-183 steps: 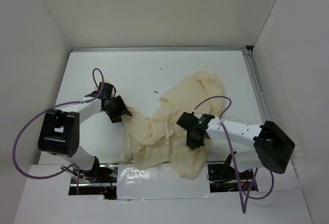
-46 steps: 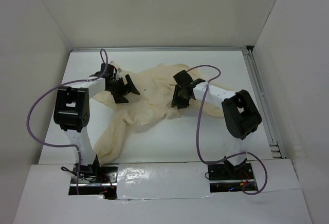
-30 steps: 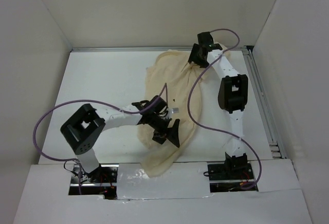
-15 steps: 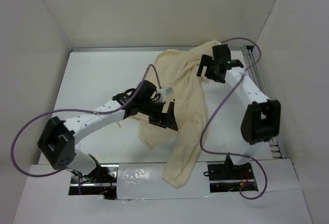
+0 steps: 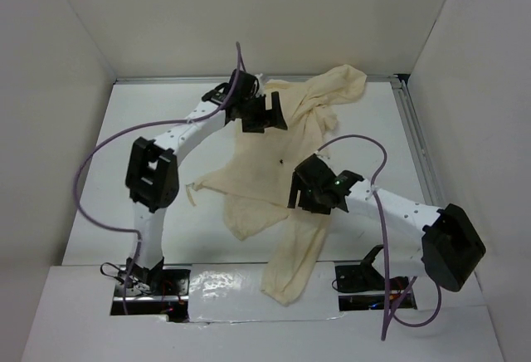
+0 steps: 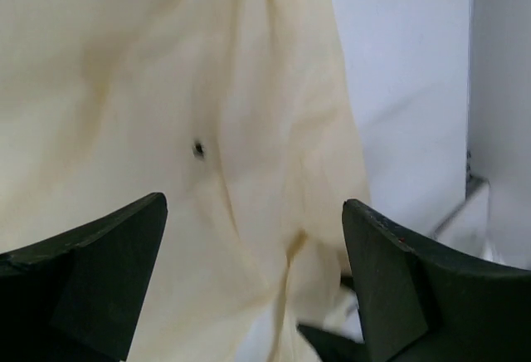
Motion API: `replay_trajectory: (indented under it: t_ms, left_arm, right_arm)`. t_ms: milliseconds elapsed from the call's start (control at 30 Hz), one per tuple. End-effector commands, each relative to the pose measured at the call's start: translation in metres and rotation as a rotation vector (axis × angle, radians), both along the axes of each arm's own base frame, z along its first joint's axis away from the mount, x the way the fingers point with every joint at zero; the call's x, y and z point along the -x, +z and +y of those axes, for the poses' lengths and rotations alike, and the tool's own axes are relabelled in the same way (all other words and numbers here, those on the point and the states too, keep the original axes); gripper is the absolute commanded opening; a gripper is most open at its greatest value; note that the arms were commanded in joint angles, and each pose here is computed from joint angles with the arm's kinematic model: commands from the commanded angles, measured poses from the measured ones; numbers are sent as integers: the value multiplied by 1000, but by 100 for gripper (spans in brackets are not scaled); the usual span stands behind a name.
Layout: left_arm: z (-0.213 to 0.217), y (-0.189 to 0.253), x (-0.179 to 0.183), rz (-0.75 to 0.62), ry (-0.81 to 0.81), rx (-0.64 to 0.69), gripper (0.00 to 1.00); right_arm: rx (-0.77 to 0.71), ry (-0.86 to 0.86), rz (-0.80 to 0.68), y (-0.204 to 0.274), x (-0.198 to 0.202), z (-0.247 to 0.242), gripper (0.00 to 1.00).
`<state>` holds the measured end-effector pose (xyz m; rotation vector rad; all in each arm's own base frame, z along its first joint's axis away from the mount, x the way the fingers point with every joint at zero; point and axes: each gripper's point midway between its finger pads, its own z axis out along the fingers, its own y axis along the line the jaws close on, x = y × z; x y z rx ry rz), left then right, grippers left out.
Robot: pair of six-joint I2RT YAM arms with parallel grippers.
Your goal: Zip up the jacket
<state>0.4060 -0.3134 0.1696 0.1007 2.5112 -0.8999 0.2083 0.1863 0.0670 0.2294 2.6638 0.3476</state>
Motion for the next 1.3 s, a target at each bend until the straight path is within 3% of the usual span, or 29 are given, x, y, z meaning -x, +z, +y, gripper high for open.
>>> replay_trajectory:
  t_ms: [0,33,67,133,167,233,367,500,567,600,633,667,700,733,767,800,833,900,1033,1067,1100,1133,1167,1233,1267]
  left_arm:
    - [9,-47,-50,40,57,-95,99]
    - [-3,-29,-67,2,37,-46,99]
    - [-3,-64,-77,59,41,-69,99]
    - [-9,-65,-94,40,46,-63,99]
    - [-8,-89,-97,74,54,-78,99]
    - [-9,-102,-92,122,45,-66,99]
    - [7,-121,-75,193,97,-71,99]
    - [36,-152,-26,376,137,-164,99]
    - [44,-149,-4,373,143,-222,99]
    - [55,-168,25,437,151,-272,99]
    - [51,-153,36,408,140,-253,99]
    - [57,-167,71,478,102,-254,99]
    - [56,-166,84,483,83,-237,99]
    - [50,-162,102,492,50,-223,99]
    - [43,-143,111,453,23,-179,99]
    - [45,-149,139,515,3,-174,99]
    - [32,-133,158,492,-55,-146,99]
    - [9,-123,198,492,-171,-121,99]
    - [-23,-80,225,401,-327,-26,99]
    - [-26,-73,223,377,-340,-4,99]
    - [-26,-68,218,363,-327,4,99]
    - [-19,-61,203,325,-278,1,99]
    - [-15,-54,192,297,-248,6,99]
    - [7,-45,167,251,-134,-27,99]
    - [18,-42,161,237,-88,-47,99]
  right_arm:
    - [-27,-104,-28,-4,-7,7,78]
    - [38,-151,-29,-15,-12,-3,73]
    - [72,-186,-32,-19,-15,-9,70]
    - [152,-228,-13,-28,-22,-23,65]
    - [170,-257,-13,-28,-30,-29,55]
    - [205,-276,3,-31,-39,-35,43]
    - [236,-313,14,-31,-65,-56,38]
    - [266,-407,50,-31,-98,-91,21]
    - [280,-439,45,-25,-127,-100,5]
    - [300,-462,49,-21,-139,-117,1]
    - [316,-464,78,-32,-149,-123,0]
    - [296,-486,56,-15,-177,-134,0]
    - [290,-493,50,-12,-193,-140,0]
    - [309,-480,87,-29,-204,-146,0]
    - [281,-501,21,-9,-242,-151,1]
    - [282,-512,50,-10,-253,-169,1]
    - [280,-517,33,-11,-285,-177,1]
    - [300,-498,23,-6,-306,-190,7]
    - [221,-485,-119,43,-344,-203,26]
    - [180,-470,-195,76,-346,-198,34]
    - [151,-449,-223,91,-342,-192,56]
    - [138,-414,-195,82,-326,-187,67]
    - [115,-397,-310,127,-320,-177,76]
    - [148,-375,-282,115,-286,-168,91]
    - [172,-383,-299,120,-274,-162,93]
